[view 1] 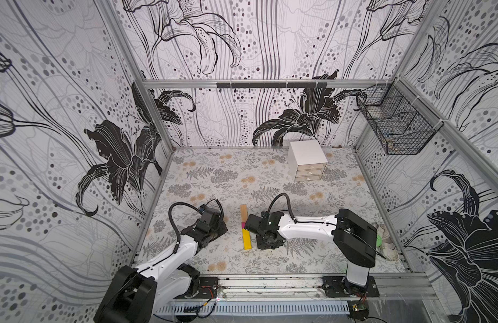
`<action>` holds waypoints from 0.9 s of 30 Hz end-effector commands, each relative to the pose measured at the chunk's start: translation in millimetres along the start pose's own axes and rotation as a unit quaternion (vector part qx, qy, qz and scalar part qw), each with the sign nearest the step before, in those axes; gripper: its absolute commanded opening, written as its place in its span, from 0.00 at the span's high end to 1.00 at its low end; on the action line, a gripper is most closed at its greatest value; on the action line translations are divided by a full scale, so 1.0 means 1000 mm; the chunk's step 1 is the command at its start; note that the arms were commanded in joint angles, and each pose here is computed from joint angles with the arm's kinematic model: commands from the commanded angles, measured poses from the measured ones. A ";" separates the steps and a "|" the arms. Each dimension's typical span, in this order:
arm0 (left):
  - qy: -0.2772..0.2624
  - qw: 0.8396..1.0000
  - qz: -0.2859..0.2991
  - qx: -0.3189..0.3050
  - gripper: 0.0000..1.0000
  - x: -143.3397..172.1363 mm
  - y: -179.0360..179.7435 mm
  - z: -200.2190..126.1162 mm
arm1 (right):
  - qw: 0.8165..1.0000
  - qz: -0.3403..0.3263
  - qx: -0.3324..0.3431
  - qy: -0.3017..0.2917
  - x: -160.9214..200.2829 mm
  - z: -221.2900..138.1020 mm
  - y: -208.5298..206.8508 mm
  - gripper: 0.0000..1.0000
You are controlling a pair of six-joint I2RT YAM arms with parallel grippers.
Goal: Assemble the letter h with building blocks
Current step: Assemble the building block at the center of the board.
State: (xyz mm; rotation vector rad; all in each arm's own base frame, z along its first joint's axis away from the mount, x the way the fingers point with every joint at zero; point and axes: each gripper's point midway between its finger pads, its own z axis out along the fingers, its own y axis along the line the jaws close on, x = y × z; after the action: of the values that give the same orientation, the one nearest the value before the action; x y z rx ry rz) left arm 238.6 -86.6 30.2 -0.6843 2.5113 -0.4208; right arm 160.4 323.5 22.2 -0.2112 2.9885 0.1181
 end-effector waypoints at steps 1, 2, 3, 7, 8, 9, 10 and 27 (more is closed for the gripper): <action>-0.014 1.000 0.005 0.014 0.69 -0.009 -0.008 -0.004 | 1.000 -0.002 0.029 0.013 0.003 0.008 -0.011 0.72; -0.013 1.000 0.005 0.014 0.69 -0.009 -0.008 -0.004 | 1.000 -0.001 0.028 0.013 0.002 0.008 -0.011 0.72; -0.014 1.000 0.005 0.014 0.69 -0.009 -0.008 -0.004 | 1.000 -0.001 0.028 0.013 0.002 0.008 -0.011 0.72; -0.014 1.000 0.004 0.014 0.69 -0.009 -0.007 -0.004 | 0.999 -0.003 0.029 0.013 0.001 0.008 -0.011 0.72; -0.014 1.000 0.004 0.013 0.69 -0.009 -0.007 -0.004 | 0.999 -0.003 0.030 0.013 0.000 0.008 -0.011 0.72; -0.013 1.000 0.003 0.013 0.69 -0.008 -0.007 -0.004 | 0.999 -0.002 0.031 0.012 0.000 0.008 -0.012 0.72; -0.013 1.000 0.004 0.013 0.69 -0.008 -0.007 -0.003 | 0.999 -0.001 0.031 0.011 -0.001 0.008 -0.013 0.72; -0.013 1.000 0.004 0.012 0.69 -0.008 -0.006 -0.003 | 0.999 -0.012 0.030 0.019 -0.001 0.012 -0.009 0.71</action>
State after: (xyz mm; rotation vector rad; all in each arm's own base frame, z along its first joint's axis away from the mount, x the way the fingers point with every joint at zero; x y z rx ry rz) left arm 238.8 -86.7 30.8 -0.6843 2.5092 -0.4225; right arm 165.8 324.1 21.6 -0.2286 2.9934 0.0958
